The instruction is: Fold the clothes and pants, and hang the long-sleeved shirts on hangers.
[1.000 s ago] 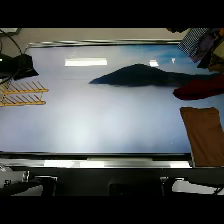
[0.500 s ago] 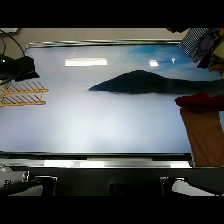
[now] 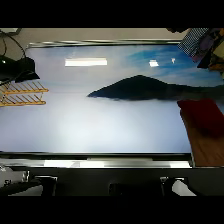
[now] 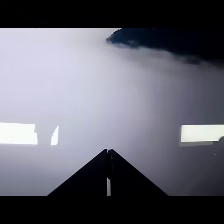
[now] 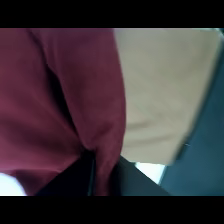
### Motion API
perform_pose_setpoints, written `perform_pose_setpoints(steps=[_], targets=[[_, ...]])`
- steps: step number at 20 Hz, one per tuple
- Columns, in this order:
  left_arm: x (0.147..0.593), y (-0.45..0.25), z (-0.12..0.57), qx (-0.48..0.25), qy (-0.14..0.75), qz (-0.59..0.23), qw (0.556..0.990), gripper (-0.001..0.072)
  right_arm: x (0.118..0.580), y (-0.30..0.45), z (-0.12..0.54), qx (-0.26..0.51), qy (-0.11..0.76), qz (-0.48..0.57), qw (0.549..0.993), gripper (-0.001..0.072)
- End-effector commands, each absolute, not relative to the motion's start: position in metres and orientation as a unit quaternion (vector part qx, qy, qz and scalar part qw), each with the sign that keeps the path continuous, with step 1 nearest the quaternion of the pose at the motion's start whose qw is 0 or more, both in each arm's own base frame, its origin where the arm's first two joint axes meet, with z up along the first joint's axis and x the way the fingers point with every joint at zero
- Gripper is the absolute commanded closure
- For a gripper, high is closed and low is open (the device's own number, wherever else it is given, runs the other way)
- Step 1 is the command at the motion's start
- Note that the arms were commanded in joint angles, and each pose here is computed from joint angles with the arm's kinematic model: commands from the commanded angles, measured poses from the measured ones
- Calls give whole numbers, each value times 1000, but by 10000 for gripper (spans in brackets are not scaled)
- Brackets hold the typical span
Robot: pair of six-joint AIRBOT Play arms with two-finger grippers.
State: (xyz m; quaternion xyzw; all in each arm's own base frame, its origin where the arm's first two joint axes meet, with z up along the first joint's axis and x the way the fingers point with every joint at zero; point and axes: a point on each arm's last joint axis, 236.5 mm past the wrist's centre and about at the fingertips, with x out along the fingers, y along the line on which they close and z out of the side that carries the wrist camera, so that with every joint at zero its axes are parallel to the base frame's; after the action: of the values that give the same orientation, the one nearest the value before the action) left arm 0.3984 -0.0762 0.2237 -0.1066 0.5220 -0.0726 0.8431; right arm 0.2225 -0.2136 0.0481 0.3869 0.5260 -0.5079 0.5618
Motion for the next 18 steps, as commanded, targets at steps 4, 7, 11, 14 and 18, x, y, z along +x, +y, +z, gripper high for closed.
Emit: perform_pose_setpoints(steps=[4, 7, 11, 14, 18], targets=[[398, -76, 223, -115, 524, -67, 841, 692, 154, -198, -13, 340, 568, -551, 508, 681], [399, -76, 223, -115, 524, -67, 841, 692, 142, -209, -13, 317, 559, -580, 501, 681], [399, -76, 222, -115, 525, -67, 841, 692, 145, -217, -12, 311, 546, -586, 511, 680], [400, -76, 222, -115, 524, -67, 841, 692, 133, -214, -8, 302, 560, -596, 490, 681], [400, -76, 222, -115, 524, -67, 841, 692, 123, -212, -5, 293, 570, -604, 474, 666]])
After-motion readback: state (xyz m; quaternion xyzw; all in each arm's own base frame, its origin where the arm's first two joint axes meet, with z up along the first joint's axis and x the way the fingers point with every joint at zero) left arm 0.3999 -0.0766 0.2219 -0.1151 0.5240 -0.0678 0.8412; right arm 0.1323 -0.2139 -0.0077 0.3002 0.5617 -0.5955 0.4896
